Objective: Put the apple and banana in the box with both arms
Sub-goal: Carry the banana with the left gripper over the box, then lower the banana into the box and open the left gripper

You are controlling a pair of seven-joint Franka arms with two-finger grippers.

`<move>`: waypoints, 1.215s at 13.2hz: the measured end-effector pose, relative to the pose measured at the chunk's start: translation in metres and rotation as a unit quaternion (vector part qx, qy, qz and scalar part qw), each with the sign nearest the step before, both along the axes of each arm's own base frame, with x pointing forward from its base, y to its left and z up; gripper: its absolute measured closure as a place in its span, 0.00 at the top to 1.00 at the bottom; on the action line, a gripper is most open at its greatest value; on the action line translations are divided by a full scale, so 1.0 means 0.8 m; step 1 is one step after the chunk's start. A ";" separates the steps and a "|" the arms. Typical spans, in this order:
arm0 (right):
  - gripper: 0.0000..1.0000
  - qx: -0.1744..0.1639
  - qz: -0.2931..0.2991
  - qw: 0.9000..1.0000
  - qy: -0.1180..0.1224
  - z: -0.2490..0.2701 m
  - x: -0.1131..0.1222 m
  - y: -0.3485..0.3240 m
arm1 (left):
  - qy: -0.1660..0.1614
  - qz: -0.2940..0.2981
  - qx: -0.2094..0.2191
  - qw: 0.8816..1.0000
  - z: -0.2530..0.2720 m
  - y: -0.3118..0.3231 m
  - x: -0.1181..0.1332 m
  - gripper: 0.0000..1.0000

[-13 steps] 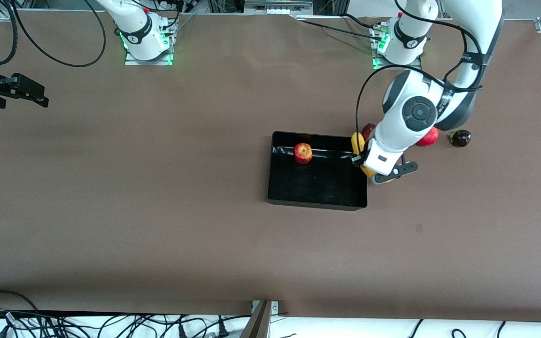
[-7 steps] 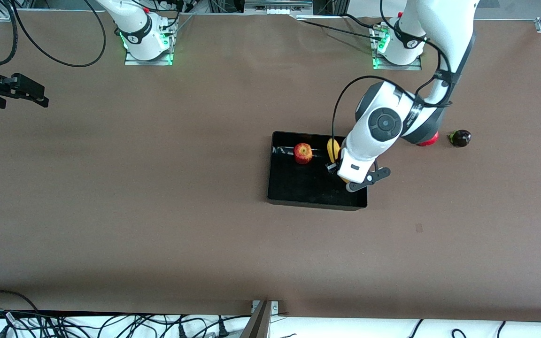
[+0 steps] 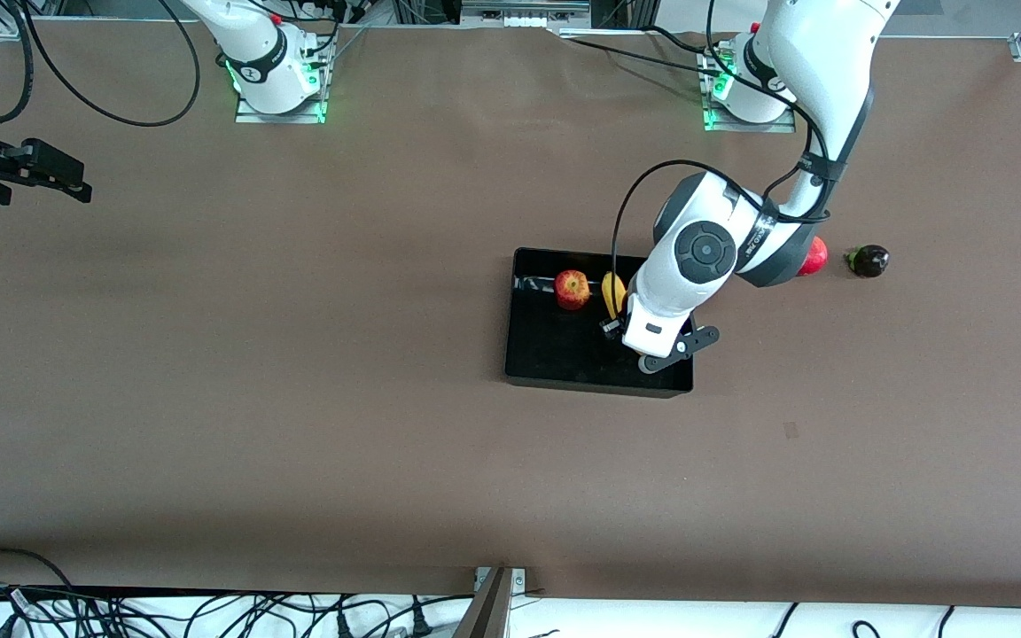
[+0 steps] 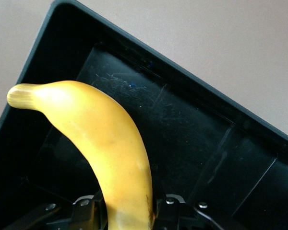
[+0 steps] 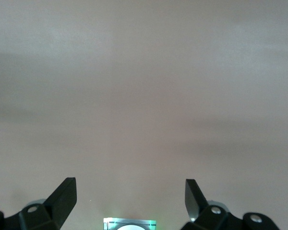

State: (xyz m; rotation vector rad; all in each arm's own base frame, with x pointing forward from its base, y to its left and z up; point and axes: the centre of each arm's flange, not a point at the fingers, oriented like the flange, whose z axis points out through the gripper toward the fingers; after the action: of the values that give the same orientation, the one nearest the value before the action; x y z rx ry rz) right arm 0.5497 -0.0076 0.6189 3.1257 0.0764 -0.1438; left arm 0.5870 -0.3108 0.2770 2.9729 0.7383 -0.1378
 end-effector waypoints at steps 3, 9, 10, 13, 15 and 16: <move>1.00 0.000 0.000 1.000 0.000 0.000 0.000 0.000 | 0.004 0.003 0.001 1.000 -0.007 -0.009 -0.005 0.35; 1.00 0.000 0.000 1.000 0.000 0.000 0.000 0.000 | 0.006 0.003 -0.001 1.000 -0.046 -0.018 -0.007 0.35; 1.00 0.000 0.000 1.000 0.000 0.000 0.000 0.000 | 0.008 0.003 -0.001 1.000 -0.050 -0.018 -0.008 0.35; 1.00 0.000 0.000 1.000 0.000 0.000 0.000 0.000 | -0.002 0.007 -0.006 1.000 -0.059 -0.018 -0.004 0.35; 1.00 0.000 0.000 1.000 0.000 0.000 0.000 0.000 | 0.000 0.009 -0.005 1.000 -0.070 -0.016 -0.003 0.35; 1.00 0.000 0.000 1.000 0.000 0.000 0.000 0.000 | 0.000 0.010 -0.005 1.000 -0.076 -0.015 -0.003 0.35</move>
State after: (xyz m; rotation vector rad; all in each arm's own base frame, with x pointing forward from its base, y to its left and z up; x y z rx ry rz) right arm 0.5497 -0.0076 0.6189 3.1257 0.0764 -0.1438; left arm 0.5847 -0.3229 0.2161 2.9551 0.7658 -0.1405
